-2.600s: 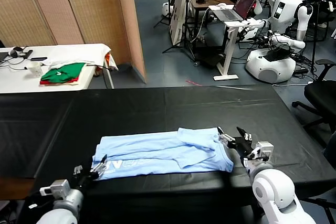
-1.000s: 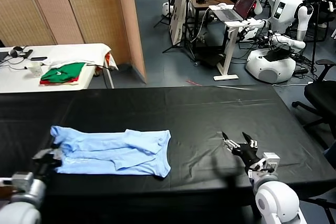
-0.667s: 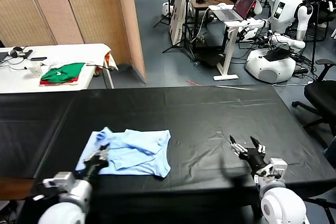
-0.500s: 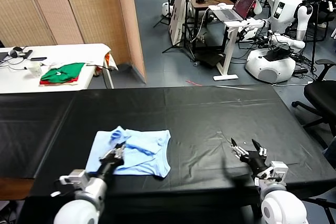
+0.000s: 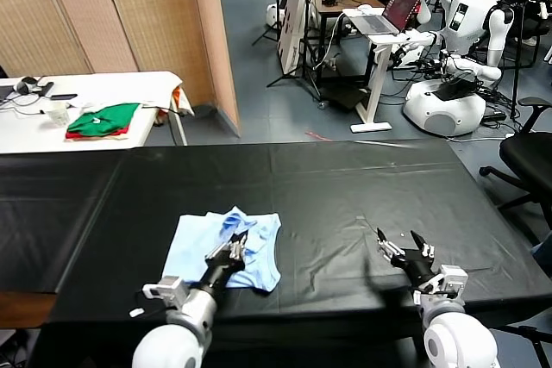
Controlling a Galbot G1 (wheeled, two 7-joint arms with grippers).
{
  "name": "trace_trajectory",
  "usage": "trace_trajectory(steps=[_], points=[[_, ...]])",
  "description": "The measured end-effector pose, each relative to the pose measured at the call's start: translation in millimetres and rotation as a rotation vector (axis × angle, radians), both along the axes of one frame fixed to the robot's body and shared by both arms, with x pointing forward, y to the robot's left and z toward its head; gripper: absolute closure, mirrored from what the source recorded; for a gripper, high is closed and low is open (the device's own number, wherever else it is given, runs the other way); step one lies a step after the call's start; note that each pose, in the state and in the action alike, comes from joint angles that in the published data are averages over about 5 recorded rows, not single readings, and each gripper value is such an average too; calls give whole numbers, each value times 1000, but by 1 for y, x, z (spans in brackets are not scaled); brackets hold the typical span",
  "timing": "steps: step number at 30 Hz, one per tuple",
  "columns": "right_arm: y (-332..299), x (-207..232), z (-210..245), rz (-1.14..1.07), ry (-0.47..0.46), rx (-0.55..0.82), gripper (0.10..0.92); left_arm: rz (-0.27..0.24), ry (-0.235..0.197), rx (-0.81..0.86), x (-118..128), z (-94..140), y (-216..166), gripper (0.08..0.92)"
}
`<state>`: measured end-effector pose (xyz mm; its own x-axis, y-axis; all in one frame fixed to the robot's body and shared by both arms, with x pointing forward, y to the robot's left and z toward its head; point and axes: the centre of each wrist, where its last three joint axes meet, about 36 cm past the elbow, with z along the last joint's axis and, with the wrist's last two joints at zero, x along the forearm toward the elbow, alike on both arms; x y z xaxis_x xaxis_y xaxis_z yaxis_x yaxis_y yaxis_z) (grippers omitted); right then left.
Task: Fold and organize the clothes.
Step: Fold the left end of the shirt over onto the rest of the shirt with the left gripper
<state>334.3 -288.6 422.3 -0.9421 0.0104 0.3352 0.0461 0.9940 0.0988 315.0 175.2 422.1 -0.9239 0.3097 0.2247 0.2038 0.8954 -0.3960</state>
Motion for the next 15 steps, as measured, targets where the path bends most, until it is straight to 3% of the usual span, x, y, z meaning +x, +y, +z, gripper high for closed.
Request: trace_trajectory(steps=[9, 11, 15], points=[[9, -5, 2, 46, -1, 4, 115, 6, 7, 79, 2, -22, -11, 795], [11, -7, 2, 62, -1, 2, 115, -1, 13, 81, 1, -27, -13, 737], [17, -9, -1, 99, 1, -8, 115, -32, 34, 2, -2, -29, -22, 509]])
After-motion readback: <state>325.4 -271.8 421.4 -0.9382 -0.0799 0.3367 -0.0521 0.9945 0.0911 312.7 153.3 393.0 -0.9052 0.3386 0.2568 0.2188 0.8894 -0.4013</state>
